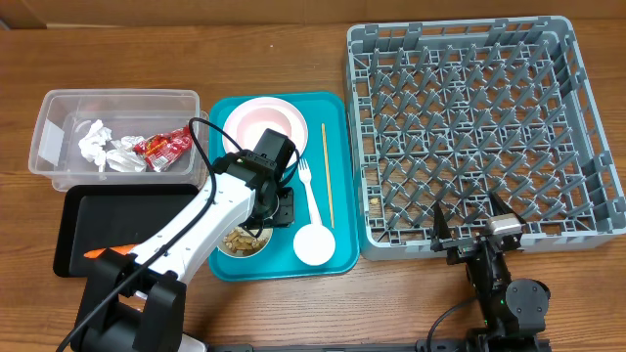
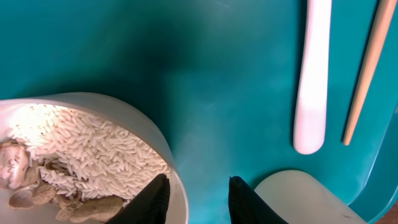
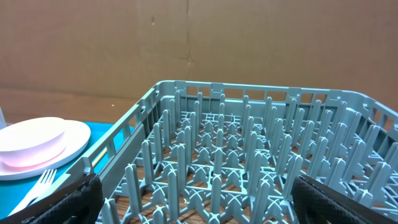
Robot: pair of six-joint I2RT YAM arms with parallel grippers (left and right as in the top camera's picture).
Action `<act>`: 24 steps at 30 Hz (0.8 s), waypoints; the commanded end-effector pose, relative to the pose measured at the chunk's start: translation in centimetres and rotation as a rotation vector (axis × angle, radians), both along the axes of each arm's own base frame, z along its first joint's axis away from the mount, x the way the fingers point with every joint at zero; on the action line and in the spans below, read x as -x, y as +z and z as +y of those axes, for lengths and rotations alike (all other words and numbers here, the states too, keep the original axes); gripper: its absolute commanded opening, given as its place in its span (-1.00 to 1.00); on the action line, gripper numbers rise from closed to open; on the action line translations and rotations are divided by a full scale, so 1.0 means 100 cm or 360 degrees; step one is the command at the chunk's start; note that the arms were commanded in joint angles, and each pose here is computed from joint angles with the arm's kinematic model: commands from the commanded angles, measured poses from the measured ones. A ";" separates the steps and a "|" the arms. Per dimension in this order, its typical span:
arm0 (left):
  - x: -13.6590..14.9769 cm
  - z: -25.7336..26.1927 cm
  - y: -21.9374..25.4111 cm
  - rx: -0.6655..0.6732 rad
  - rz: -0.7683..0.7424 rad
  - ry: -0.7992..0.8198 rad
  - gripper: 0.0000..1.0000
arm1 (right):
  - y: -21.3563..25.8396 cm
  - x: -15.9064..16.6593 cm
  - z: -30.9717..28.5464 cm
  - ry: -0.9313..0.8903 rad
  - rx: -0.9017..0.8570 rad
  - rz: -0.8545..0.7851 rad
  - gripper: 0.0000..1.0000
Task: Sort waste into correct bins and load items into the dishwasher
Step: 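Close the left gripper on the rice bowl rim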
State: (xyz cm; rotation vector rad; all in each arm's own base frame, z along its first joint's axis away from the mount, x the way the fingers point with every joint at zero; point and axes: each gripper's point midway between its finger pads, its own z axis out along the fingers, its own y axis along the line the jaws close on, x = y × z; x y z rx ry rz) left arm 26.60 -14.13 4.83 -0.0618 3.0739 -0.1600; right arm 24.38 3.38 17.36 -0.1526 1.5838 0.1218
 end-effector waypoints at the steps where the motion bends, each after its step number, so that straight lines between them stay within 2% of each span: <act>1: 0.001 0.003 -0.005 -0.0038 0.0012 0.0027 -0.33 | -0.002 0.000 0.001 0.0007 0.0007 -0.0003 1.00; 7: 0.001 0.005 -0.005 -0.0051 0.0006 0.0039 -0.38 | -0.002 0.000 0.001 0.0007 0.0006 -0.0004 1.00; 24: -0.001 0.006 -0.016 -0.0081 0.0034 0.0078 -0.35 | -0.002 0.000 0.001 0.0007 0.0007 -0.0003 1.00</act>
